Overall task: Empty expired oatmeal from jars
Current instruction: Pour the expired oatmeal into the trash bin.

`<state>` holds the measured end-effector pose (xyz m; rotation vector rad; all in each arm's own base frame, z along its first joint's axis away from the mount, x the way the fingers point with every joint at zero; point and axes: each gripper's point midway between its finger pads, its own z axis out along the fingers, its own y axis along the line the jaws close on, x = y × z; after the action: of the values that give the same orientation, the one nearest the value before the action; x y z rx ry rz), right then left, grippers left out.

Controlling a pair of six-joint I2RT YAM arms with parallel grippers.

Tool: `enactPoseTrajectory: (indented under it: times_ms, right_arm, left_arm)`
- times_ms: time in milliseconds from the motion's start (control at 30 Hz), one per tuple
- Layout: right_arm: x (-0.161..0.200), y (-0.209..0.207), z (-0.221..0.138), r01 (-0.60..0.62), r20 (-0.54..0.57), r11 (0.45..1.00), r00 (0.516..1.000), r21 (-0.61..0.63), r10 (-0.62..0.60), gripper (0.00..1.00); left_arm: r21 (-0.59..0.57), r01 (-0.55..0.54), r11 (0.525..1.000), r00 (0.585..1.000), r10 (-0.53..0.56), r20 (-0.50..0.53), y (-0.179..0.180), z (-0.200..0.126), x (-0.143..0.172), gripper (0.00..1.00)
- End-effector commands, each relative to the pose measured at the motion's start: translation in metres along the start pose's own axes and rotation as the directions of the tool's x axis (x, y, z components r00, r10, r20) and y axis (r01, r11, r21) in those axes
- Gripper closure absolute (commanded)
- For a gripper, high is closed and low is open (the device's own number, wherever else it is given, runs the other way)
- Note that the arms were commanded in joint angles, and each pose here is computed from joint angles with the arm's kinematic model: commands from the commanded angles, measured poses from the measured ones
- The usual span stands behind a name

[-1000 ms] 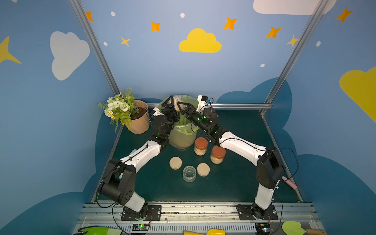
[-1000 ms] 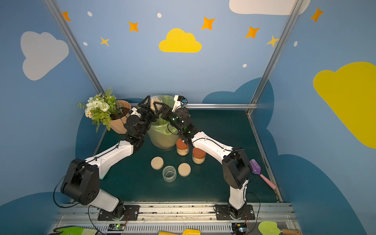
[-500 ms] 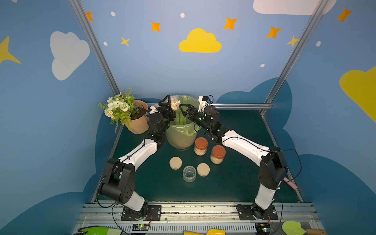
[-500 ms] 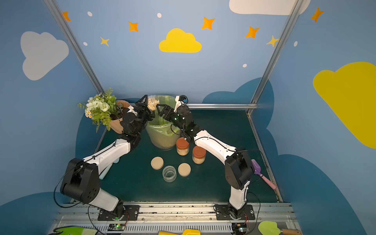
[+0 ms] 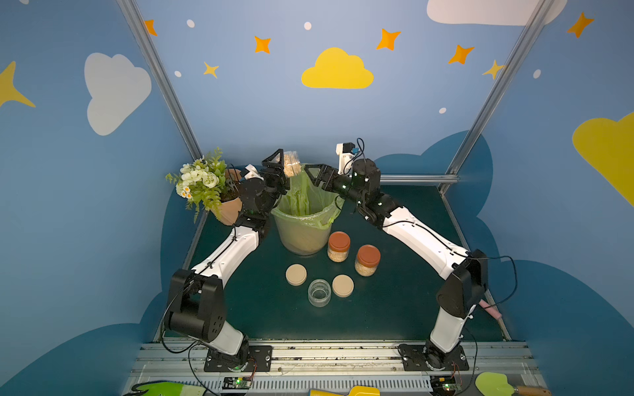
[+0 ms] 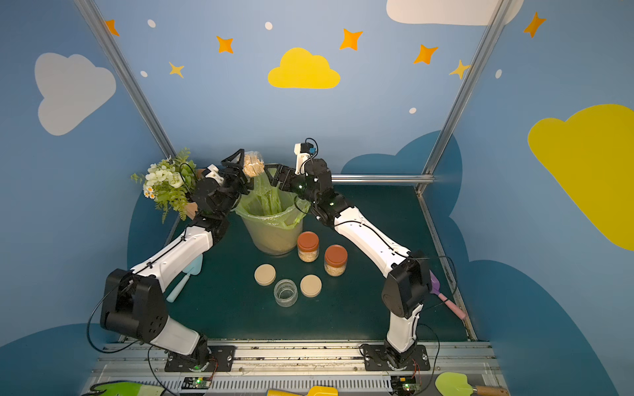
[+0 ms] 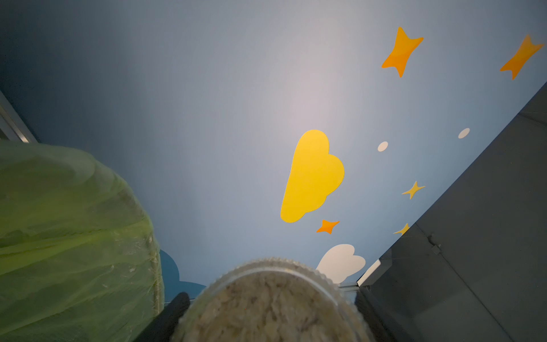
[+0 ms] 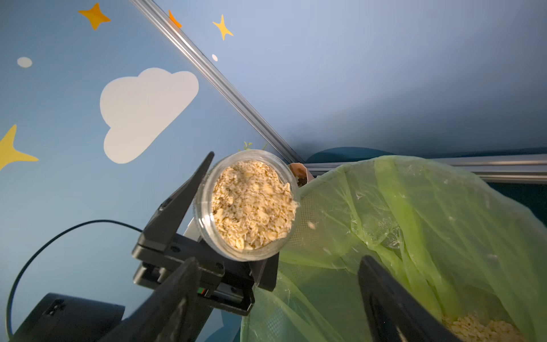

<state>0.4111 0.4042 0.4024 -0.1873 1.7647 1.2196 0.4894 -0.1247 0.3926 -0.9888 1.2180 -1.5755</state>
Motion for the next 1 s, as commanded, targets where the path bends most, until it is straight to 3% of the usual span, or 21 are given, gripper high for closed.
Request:
enactPoseTrajectory:
  times_ms: [0,167,533,967]
  right_arm:
    - [0.013,-0.009,-0.001,0.083,-0.075,0.996,0.994,0.026,-0.080,0.19]
    - [0.027,-0.022,-0.001,0.167,-0.176,0.982,0.973,0.085,-0.150,0.21]
    - [0.043,-0.035,-0.004,0.253,-0.274,0.959,0.938,0.124,-0.212,0.24]
    - [0.052,-0.042,-0.004,0.407,-0.380,0.905,0.862,0.123,-0.336,0.26]
  left_arm:
    - [0.063,-0.056,0.996,0.998,0.057,-0.024,-0.023,-0.002,0.002,0.90]
    - [0.025,-0.144,0.989,0.989,0.144,-0.028,-0.023,-0.006,-0.005,0.90]
    - [-0.035,-0.328,0.944,0.944,0.325,-0.061,-0.024,-0.008,-0.010,0.91]
    - [-0.075,-0.605,0.793,0.787,0.580,-0.210,-0.026,-0.011,0.004,0.93]
